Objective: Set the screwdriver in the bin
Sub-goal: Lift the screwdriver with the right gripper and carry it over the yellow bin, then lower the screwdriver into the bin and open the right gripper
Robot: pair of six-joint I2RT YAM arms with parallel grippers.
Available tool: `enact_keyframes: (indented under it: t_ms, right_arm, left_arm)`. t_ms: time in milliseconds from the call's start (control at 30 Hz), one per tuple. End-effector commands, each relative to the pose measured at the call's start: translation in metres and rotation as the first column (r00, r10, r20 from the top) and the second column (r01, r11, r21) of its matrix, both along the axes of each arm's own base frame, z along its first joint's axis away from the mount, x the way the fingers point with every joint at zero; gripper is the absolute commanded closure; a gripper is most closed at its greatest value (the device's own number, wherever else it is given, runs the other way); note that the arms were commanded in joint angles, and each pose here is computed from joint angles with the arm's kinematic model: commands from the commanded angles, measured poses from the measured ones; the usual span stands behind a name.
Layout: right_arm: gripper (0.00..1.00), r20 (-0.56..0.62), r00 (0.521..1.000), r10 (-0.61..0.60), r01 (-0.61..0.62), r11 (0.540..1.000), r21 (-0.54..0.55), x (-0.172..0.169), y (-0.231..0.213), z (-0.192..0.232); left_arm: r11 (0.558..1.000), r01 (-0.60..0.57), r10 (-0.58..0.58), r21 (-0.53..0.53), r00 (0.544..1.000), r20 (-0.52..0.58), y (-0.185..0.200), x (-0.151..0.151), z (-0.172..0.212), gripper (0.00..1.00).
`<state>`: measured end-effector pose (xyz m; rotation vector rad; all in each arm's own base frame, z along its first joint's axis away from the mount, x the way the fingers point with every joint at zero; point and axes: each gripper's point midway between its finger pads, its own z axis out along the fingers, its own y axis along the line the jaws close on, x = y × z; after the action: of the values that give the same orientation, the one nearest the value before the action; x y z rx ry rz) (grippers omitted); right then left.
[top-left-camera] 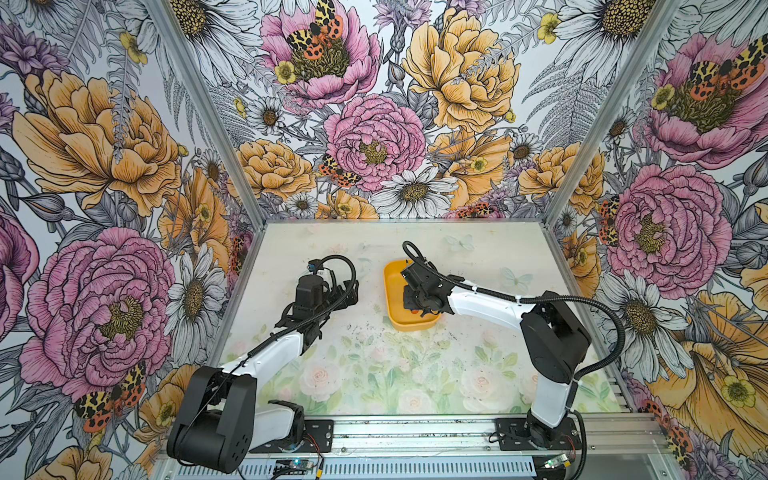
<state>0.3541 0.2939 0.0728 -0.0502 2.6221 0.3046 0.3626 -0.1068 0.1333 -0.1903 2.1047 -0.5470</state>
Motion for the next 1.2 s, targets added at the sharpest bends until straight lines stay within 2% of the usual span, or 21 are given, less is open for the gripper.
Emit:
enact_keyframes:
  t_ms: [0, 967, 1167]
  right_arm:
    - [1.0, -0.028, 1.0, -0.009, 0.009, 1.0, 0.002, 0.0, 0.004, -0.008]
    - [1.0, -0.131, 0.991, -0.011, 0.008, 1.0, -0.026, -0.007, 0.004, -0.049]
    - [0.76, -0.124, 0.992, -0.009, 0.006, 1.0, -0.02, -0.006, 0.004, -0.044]
  left_arm:
    - [1.0, 0.007, -0.007, -0.021, 1.0, -0.007, -0.004, -0.003, -0.004, 0.01]
    - [1.0, 0.008, -0.009, -0.018, 1.0, -0.011, -0.005, -0.003, -0.006, 0.01]
    - [1.0, 0.009, -0.009, -0.017, 1.0, -0.013, -0.005, -0.004, -0.007, 0.01]
